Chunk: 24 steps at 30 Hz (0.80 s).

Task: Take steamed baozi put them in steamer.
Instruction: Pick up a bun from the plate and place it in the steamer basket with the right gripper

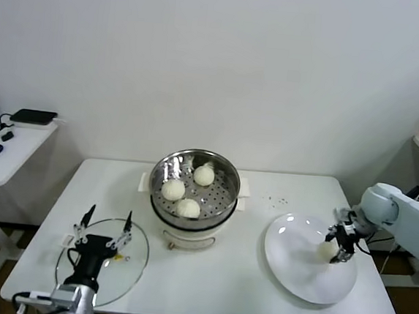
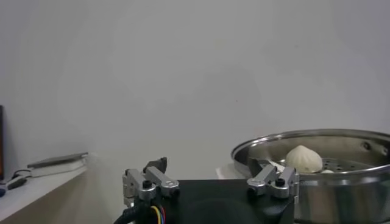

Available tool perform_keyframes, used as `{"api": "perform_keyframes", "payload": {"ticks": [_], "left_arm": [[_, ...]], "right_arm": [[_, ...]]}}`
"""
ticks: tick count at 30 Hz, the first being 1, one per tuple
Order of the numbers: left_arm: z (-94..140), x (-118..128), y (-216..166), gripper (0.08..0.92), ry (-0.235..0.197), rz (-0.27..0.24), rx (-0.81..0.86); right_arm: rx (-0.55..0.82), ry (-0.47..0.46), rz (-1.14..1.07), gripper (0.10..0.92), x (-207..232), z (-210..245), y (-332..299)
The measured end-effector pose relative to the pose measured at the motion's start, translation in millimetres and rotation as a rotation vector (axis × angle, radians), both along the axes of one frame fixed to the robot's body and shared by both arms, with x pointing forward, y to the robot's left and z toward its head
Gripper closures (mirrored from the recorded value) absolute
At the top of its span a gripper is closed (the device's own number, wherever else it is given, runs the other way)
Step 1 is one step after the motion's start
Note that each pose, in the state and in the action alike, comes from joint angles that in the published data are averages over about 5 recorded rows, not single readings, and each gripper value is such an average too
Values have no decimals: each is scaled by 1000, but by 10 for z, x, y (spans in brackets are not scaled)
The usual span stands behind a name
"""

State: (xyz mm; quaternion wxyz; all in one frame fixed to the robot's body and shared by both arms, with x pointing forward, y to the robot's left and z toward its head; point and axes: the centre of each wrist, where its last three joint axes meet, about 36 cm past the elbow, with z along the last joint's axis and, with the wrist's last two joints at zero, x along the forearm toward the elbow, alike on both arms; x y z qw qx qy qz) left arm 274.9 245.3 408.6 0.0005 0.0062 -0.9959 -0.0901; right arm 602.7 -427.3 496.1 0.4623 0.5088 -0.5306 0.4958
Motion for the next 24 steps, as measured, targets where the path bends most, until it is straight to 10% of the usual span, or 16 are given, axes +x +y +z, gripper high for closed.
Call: {"api": "perform_keyframes", "payload": {"ticks": [24], "left_arm": [[36, -10, -7, 177, -20, -5, 1]], "right_arm": [[208, -180, 98, 386, 675, 2114, 1348]]}}
